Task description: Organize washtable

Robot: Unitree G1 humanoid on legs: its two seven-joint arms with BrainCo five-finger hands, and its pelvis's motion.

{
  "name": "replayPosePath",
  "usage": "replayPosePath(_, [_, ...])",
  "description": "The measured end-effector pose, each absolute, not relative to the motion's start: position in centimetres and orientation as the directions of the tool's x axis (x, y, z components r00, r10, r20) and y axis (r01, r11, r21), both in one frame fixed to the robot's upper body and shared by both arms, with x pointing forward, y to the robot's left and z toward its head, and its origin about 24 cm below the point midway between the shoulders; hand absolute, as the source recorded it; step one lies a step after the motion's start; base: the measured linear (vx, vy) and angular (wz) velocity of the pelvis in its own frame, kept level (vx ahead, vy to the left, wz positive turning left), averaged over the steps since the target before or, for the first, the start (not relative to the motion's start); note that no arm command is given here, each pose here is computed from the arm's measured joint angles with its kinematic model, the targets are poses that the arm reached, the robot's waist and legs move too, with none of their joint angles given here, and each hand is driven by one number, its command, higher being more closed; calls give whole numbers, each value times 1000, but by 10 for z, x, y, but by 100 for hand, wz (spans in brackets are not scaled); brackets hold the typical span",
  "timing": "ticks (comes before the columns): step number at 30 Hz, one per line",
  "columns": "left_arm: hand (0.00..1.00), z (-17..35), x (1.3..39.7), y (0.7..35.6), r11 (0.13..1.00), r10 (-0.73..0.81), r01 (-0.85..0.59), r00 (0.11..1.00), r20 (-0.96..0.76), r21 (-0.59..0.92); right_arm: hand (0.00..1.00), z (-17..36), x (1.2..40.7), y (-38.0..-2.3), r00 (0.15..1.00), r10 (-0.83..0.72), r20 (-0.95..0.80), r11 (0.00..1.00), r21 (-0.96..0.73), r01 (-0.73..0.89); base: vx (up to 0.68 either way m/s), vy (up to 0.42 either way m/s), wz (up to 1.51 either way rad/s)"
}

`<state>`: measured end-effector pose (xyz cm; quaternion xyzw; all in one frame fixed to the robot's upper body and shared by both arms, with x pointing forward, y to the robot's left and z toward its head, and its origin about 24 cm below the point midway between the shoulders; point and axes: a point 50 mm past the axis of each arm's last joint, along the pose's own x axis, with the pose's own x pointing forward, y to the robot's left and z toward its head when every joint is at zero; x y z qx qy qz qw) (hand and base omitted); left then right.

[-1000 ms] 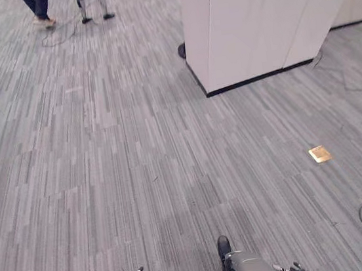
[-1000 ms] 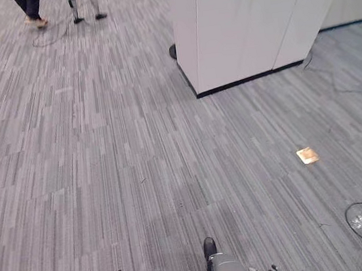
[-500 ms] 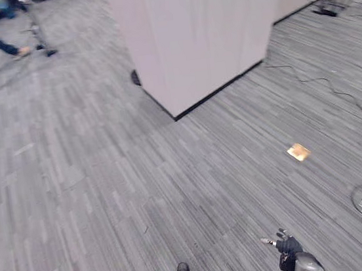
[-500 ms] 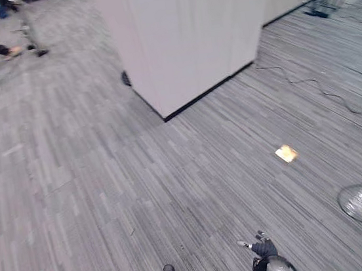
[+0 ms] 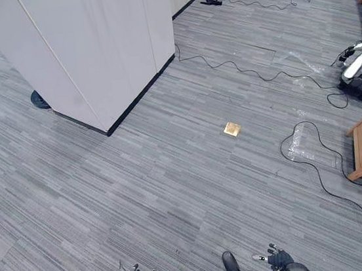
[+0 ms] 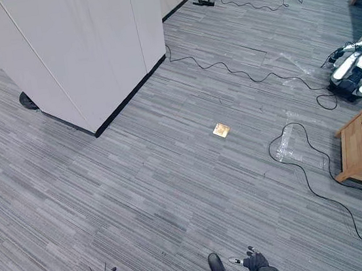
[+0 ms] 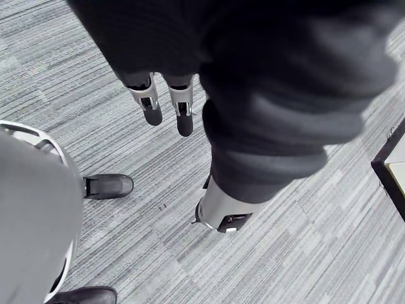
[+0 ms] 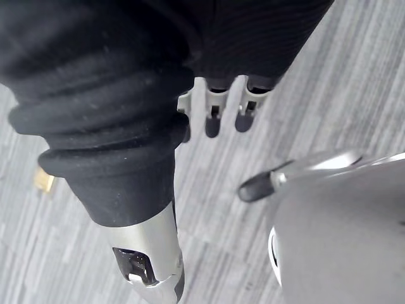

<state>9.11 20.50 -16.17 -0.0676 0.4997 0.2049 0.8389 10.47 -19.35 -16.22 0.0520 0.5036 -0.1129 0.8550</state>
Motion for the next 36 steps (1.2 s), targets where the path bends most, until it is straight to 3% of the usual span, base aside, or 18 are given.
replayPosePath(6, [0, -162, 87, 208, 888, 285, -454, 404, -869, 81, 0, -165, 91, -199, 433, -169, -885, 932, -1, 362, 0, -6, 11])
replayPosePath(10, [0, -164, 76, 209, 847, 296, -529, 376, -878, 59, 0, -169, 67, -206, 368, -205, -907, 850, 21, 526, -29, -63, 29])
replayPosePath(15, [0, -165, 72, 206, 822, 280, -570, 376, -883, 18, 0, -169, 56, -214, 345, -238, -908, 738, 61, 672, -47, -30, 22])
replayPosePath(21, [0, -162, 88, 199, 895, 229, -445, 442, -867, 9, 0, -168, 63, -214, 361, -242, -901, 727, 78, 682, -60, -24, 57])
replayPosePath(27, [0, -145, 137, 188, 945, 177, -325, 604, -777, -37, 0, -162, 87, -224, 403, -267, -875, 806, 27, 592, -31, 0, 161])
replayPosePath(31, [0, -150, 119, 197, 917, 222, -397, 559, -799, -23, 0, -150, 119, -240, 465, -323, -824, 818, 4, 575, -95, 34, 103])
replayPosePath(34, [0, -153, 105, 202, 894, 251, -447, 522, -815, -11, 0, -150, 116, -239, 470, -328, -819, 816, 5, 578, -37, 95, 84])
replayPosePath(36, [0, -151, 99, 226, 876, 315, -480, 500, -807, 45, 0, -156, 110, -221, 453, -292, -842, 813, 31, 582, 10, 107, 67])
